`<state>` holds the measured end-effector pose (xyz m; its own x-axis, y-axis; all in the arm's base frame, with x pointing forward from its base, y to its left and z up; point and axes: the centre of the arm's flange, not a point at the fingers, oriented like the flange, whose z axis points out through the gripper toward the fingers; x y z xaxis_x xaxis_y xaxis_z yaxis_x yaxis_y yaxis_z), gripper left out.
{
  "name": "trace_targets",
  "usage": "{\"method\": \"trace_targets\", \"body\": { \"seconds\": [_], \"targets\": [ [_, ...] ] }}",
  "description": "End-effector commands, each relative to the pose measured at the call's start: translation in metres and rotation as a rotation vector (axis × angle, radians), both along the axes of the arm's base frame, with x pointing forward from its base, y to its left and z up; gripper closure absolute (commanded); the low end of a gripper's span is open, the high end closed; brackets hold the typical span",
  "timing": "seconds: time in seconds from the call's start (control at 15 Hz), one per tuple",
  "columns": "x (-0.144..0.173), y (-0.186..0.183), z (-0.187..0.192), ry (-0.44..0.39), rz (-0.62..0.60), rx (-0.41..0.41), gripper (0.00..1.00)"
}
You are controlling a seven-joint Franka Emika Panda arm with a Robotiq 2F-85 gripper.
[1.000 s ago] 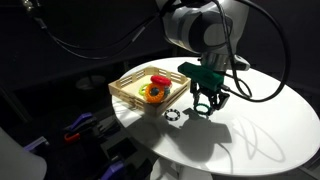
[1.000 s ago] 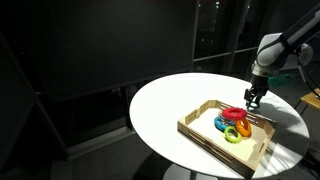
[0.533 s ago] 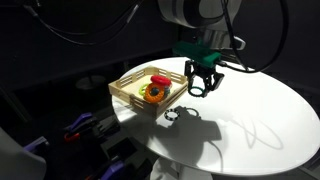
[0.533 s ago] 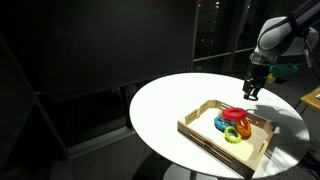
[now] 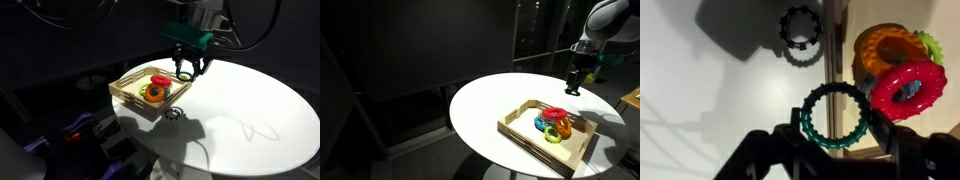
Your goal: Put the green ring in the box.
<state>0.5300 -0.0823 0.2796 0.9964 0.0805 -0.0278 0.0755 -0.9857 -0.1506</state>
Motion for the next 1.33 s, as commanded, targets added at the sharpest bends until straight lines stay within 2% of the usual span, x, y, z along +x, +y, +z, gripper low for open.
{"method": "trace_targets", "body": {
  "seconds": [0.0,0.6,1.27],
  "targets": [
    [-0.017,0.017,0.014,-0.02,0.08,0.049,0.55],
    [-0.031,0.067,0.005,-0.044,0.251,0.092,0.55],
    [-0.041,0.098,-0.018,-0.004,0.349,0.093,0.55]
  ]
}}
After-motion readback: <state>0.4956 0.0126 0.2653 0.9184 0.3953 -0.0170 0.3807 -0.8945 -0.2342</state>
